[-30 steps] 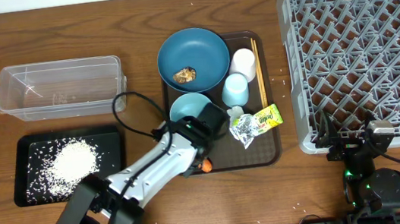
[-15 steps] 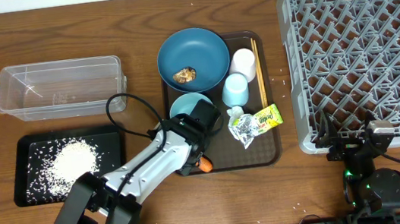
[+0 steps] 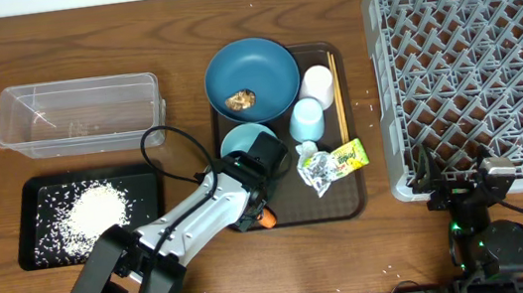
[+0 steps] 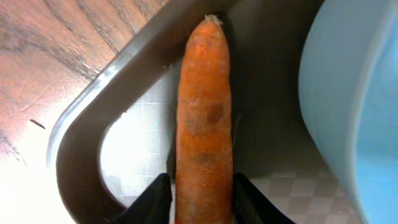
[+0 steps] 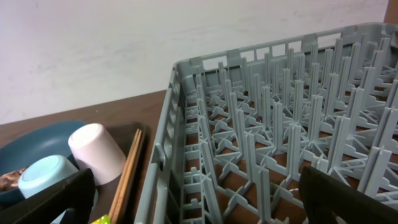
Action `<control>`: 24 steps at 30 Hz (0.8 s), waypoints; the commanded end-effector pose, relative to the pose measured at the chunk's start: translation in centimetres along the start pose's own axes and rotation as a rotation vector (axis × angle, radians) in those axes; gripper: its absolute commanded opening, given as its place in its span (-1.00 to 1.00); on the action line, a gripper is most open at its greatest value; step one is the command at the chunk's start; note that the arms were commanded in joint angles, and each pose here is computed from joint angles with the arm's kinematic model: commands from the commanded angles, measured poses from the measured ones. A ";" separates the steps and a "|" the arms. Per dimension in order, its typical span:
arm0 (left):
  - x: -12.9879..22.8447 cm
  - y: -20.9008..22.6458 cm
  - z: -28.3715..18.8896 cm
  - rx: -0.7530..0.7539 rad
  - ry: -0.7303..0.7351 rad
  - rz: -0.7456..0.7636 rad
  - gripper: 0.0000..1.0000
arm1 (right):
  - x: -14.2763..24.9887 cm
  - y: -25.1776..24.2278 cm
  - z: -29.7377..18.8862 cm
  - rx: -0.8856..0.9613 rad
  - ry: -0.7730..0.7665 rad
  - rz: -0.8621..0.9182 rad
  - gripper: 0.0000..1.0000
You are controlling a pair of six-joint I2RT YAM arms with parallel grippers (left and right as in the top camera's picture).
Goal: Sort waste into correct bins and load items into the dishwasher rack
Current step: 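Carry the carrot with the left gripper onto the black tray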
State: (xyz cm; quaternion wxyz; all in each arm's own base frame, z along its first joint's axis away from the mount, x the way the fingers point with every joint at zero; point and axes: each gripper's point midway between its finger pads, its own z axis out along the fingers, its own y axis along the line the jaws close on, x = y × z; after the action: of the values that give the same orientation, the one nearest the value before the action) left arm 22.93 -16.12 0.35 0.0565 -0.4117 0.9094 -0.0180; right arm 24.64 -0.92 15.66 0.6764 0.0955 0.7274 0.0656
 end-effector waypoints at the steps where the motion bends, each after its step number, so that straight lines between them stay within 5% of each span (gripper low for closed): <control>1: 0.2 0.9 0.4 -0.035 0.001 0.005 -0.48 | 0.1 -0.3 0.0 0.009 0.001 -0.002 0.98; 24: -0.4 -0.2 -5.0 0.132 -0.012 0.027 -0.62 | 0.1 -0.3 0.0 0.009 0.001 -0.002 0.99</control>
State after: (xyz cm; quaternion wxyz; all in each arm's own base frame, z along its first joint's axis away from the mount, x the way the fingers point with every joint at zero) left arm 22.90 -16.16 4.33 0.0804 -0.4000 0.9107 -0.0641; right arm 24.64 -0.92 15.66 0.6764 0.0955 0.7274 0.0656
